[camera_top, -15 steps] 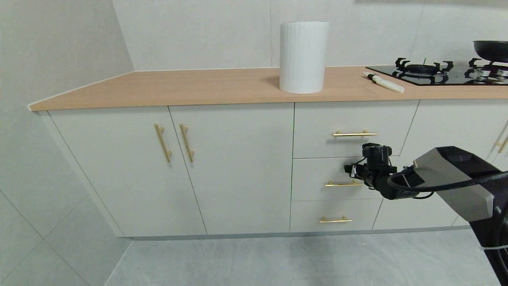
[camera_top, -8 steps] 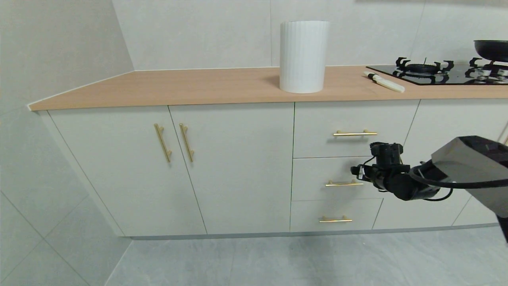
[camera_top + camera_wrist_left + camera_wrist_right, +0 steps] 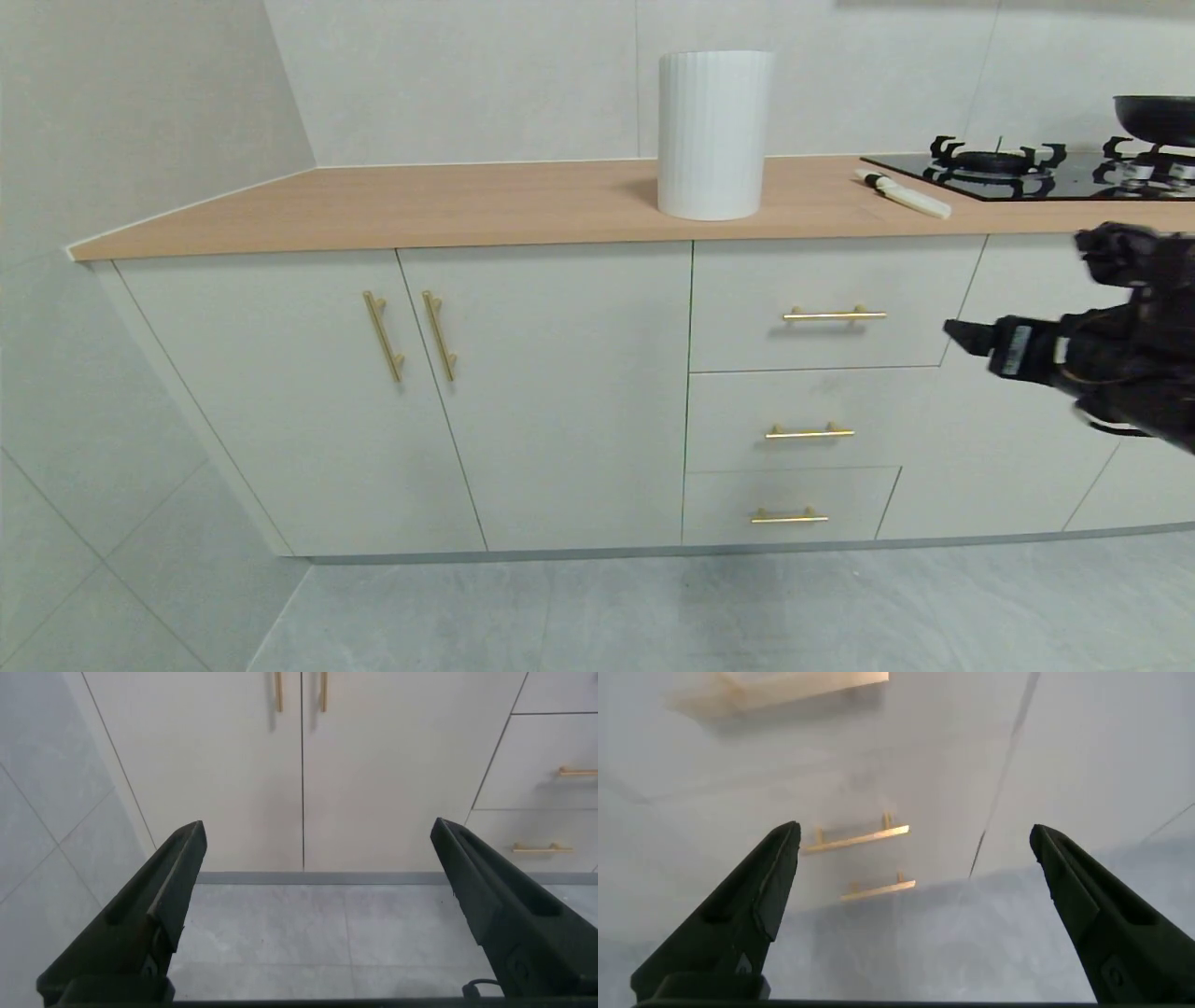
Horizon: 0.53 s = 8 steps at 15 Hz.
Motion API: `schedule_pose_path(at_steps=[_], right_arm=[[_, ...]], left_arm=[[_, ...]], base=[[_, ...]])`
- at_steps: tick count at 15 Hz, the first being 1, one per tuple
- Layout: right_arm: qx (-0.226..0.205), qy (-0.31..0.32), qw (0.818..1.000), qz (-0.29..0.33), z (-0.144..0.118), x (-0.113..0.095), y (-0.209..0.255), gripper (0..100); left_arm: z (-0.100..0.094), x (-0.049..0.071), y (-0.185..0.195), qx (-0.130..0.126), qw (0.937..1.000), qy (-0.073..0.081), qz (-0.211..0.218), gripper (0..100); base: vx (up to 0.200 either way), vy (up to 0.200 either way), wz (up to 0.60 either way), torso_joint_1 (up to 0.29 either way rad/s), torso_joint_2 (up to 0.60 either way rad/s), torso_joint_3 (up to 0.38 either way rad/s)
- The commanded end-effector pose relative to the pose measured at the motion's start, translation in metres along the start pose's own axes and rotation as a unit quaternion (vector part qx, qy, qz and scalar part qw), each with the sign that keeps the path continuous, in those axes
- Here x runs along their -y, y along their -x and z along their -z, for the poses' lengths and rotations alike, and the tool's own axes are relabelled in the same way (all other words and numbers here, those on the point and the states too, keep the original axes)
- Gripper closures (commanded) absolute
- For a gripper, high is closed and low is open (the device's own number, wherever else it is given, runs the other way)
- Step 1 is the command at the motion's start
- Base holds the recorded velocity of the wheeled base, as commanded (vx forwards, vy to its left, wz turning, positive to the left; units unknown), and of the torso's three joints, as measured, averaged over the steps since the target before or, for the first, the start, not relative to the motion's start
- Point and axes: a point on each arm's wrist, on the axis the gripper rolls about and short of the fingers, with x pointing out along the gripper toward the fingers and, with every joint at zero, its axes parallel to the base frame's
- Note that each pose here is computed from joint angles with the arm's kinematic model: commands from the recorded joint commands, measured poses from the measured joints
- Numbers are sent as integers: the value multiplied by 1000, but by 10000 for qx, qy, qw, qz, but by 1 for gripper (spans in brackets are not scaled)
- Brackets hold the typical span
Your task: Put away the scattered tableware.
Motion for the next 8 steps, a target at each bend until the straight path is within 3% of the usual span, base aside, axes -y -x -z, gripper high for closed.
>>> schedule_pose_path(at_steps=[1, 5, 8], right_arm=[[1202, 228, 9924, -113, -21, 37, 151, 0], [1308, 302, 9909, -63, 7, 69, 253, 0], [1671, 384, 9849, 257, 25, 79, 287, 0]], left_arm=[[0, 0, 0, -8, 10000, 1, -4, 0], [0, 0, 0, -8, 10000, 1, -4, 0], [0, 0, 0, -8, 10000, 1, -4, 0]], base=[[0, 0, 0, 0, 0, 0], [0, 0, 0, 0, 0, 0], [0, 0, 0, 0, 0, 0]])
